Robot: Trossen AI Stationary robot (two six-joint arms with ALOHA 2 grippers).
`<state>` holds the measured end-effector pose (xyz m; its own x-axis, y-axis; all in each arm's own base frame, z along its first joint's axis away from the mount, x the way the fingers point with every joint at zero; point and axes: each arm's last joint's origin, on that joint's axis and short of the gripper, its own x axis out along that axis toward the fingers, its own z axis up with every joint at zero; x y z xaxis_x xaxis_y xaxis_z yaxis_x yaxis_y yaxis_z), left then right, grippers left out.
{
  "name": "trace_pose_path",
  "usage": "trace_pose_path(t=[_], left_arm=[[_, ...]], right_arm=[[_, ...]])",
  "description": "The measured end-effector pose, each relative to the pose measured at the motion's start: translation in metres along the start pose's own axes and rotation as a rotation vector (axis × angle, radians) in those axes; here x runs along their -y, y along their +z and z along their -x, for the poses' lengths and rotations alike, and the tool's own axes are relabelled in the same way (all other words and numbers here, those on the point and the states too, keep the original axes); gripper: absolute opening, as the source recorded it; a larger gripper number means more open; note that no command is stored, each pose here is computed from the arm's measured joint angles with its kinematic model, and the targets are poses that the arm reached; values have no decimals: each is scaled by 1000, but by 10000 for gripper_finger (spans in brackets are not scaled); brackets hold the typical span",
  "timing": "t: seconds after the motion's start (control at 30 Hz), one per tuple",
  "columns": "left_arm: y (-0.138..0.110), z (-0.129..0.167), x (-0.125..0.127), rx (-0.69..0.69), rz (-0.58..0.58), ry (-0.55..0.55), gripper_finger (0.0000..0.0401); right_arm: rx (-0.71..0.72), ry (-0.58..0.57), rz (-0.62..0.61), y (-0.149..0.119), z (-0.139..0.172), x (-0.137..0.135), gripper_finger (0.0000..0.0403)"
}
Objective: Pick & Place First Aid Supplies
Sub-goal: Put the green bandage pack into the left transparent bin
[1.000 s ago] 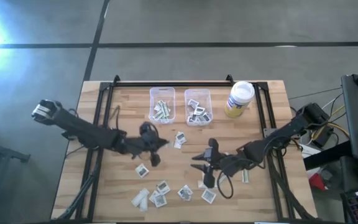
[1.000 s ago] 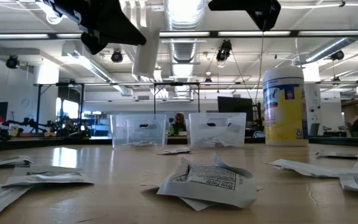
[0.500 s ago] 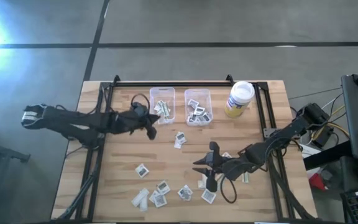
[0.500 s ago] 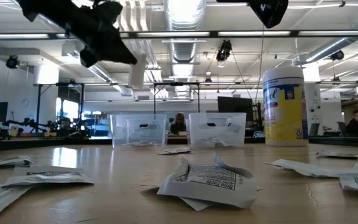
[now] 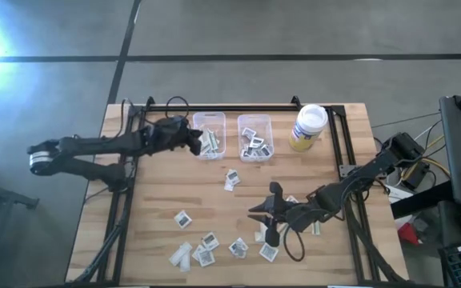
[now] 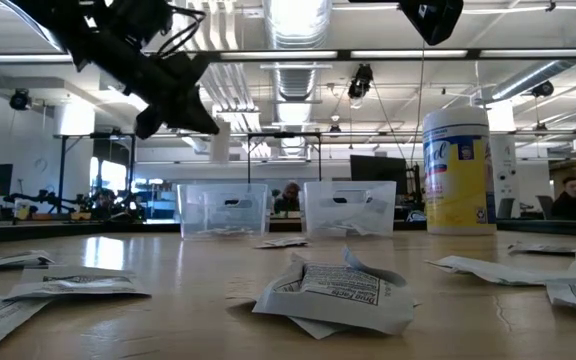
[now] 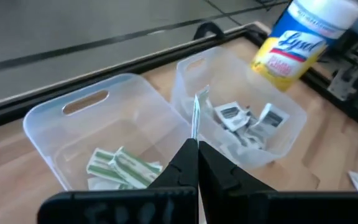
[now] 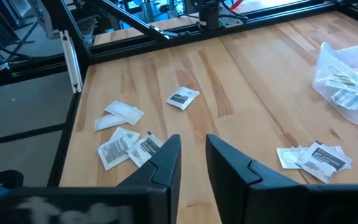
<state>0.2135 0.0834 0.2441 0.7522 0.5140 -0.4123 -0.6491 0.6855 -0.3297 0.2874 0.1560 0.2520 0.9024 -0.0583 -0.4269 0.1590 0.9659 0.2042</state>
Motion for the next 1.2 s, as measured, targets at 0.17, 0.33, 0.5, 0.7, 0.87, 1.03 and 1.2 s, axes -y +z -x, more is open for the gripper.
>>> trace_pose_path(t=[0.17, 0.33, 0.5, 0.7, 0.87, 1.03, 1.2], left_arm=[[-8, -14, -3, -53, -6, 24, 0], [-11, -30, -9, -61, 14, 58, 0], [-16, -42, -20, -92, 23, 110, 0], [-21, -51, -25, -128, 27, 126, 0], [-25, -55, -26, -147, 23, 134, 5], [-26, -56, -26, -153, -5, 135, 33], [-25, -55, -26, -143, -5, 131, 77]], right_arm=[[0, 0, 0, 0, 0, 0, 68], [0, -1, 1, 0, 0, 0, 70], [1, -2, 1, 0, 0, 0, 76], [-1, -3, 2, -1, 0, 0, 79], [-4, -5, 4, -2, 0, 1, 69], [-4, -5, 4, -2, 0, 1, 63], [-4, -5, 4, -2, 0, 1, 66]])
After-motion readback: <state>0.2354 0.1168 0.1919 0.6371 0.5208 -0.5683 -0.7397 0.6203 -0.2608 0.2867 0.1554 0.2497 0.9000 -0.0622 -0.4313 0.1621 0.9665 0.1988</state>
